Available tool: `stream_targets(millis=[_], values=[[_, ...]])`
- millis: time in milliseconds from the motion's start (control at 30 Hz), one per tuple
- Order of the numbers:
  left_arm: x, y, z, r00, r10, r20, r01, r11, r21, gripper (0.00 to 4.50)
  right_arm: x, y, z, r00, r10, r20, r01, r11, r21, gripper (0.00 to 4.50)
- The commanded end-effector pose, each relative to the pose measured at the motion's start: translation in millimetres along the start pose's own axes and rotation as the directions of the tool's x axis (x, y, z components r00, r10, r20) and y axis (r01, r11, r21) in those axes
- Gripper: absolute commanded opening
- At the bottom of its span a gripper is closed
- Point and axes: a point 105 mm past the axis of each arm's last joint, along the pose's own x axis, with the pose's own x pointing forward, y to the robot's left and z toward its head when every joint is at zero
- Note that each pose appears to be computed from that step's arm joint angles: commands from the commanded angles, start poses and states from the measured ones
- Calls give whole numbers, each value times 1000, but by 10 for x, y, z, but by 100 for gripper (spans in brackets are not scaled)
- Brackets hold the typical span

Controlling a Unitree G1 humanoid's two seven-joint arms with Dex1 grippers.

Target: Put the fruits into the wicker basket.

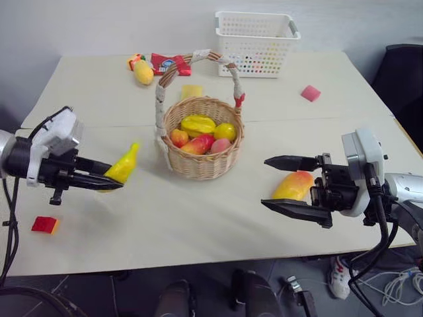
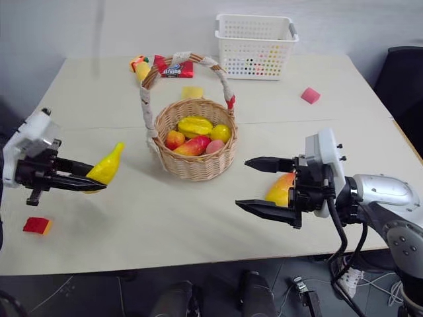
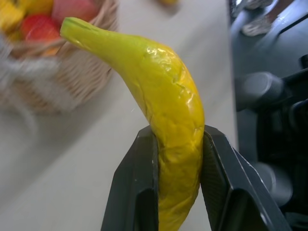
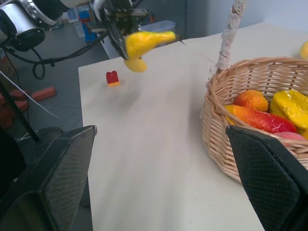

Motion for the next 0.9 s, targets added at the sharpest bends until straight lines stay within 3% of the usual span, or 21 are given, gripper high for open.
stream_targets(millis=[33, 133, 267, 433, 567, 900], values=[[253, 53, 313, 993, 35, 114, -35, 999, -3, 78, -6, 67, 88, 1000, -1, 16, 2, 999, -38, 450], [550, 135, 539, 976, 70, 207, -63, 997, -39, 78, -3, 80, 87, 1000, -13, 20, 14, 999, -40, 450], [878, 435, 673, 941, 246, 233, -206, 961, -183, 78, -6, 100, 92, 999, -34, 26, 35, 998, -43, 450], [1055, 580, 873, 904, 302, 303, -230, 941, -250, 78, -10, 133, 71, 998, -53, 26, 54, 998, -43, 450], [1116, 737, 923, 876, 369, 311, -310, 924, -224, 78, -7, 142, 71, 997, -68, 31, 69, 997, -47, 450], [1070, 635, 1192, 868, 241, 433, -99, 941, -325, 78, -20, 169, 50, 995, -95, 28, 96, 994, -44, 450]])
